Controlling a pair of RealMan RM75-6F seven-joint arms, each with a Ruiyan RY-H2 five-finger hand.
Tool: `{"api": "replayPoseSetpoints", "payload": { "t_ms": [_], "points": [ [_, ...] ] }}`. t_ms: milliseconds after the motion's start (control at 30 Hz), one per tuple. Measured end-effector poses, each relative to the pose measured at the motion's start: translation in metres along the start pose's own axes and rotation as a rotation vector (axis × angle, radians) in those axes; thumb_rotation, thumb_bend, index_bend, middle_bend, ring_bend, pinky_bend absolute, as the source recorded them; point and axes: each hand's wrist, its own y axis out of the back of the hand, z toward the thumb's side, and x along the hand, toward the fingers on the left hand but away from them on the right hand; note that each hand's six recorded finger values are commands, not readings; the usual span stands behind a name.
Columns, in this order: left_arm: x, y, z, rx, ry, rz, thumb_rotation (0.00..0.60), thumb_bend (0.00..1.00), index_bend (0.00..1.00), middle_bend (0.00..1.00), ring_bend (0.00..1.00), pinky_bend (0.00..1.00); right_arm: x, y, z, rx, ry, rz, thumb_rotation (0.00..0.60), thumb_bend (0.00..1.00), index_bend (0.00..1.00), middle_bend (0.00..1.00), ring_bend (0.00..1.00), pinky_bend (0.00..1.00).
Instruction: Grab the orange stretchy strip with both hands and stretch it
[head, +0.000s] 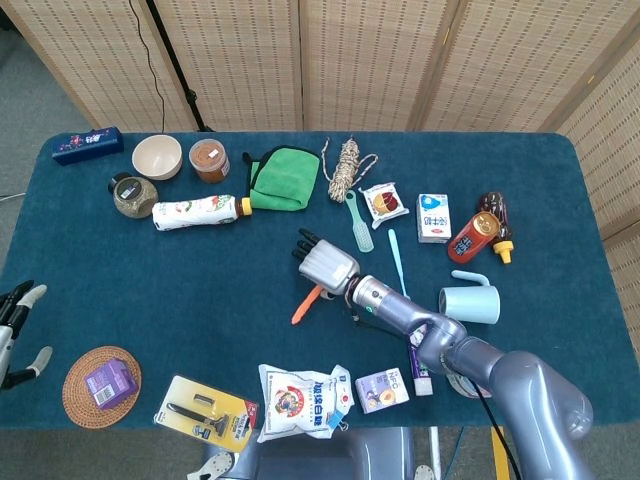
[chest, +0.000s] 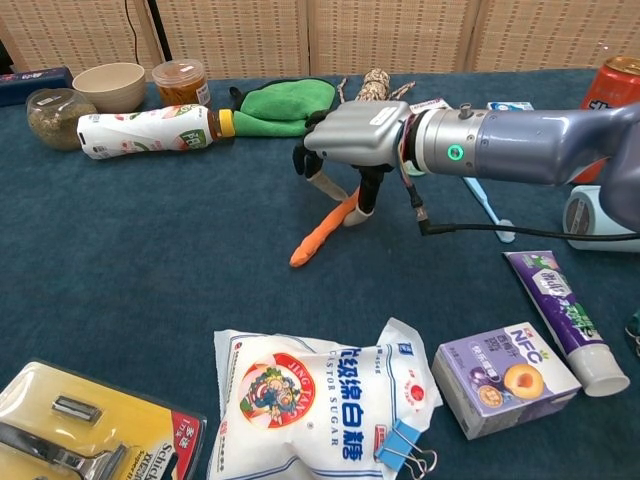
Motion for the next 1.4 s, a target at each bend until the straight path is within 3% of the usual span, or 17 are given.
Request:
{"api": "replayPoseSetpoints", "payload": {
  "t_ms": [533, 933, 1067, 1400],
  "points": [
    [0.007, -0.001, 0.01, -0.008, -0.049, -0.003, 0.6, 0.31, 0.07, 0.07, 0.1, 0.04, 0.025, 0.009, -0.011, -0.143, -0.161, 0.048, 0.6, 0.23, 0.65, 0.24, 0.17, 0.02],
    [0.009, -0.002, 0.019, -0.015, -0.085, -0.003, 0.6, 0.31, 0.07, 0.07, 0.1, 0.04, 0.058, -0.003, -0.014, -0.237, -0.296, 0.16, 0.6, 0.23, 0.63, 0.22, 0.17, 0.02],
    [0.007, -0.001, 0.02, -0.018, -0.088, 0.0, 0.6, 0.31, 0.07, 0.07, 0.1, 0.04, 0.067, -0.004, -0.009, -0.227, -0.319, 0.188, 0.6, 0.23, 0.58, 0.21, 0.16, 0.02],
    [0.005, 0.001, 0.019, -0.018, -0.083, 0.004, 0.6, 0.31, 0.07, 0.07, 0.1, 0.04, 0.074, 0.007, -0.016, -0.186, -0.329, 0.151, 0.6, 0.22, 0.47, 0.16, 0.1, 0.0]
  ]
}}
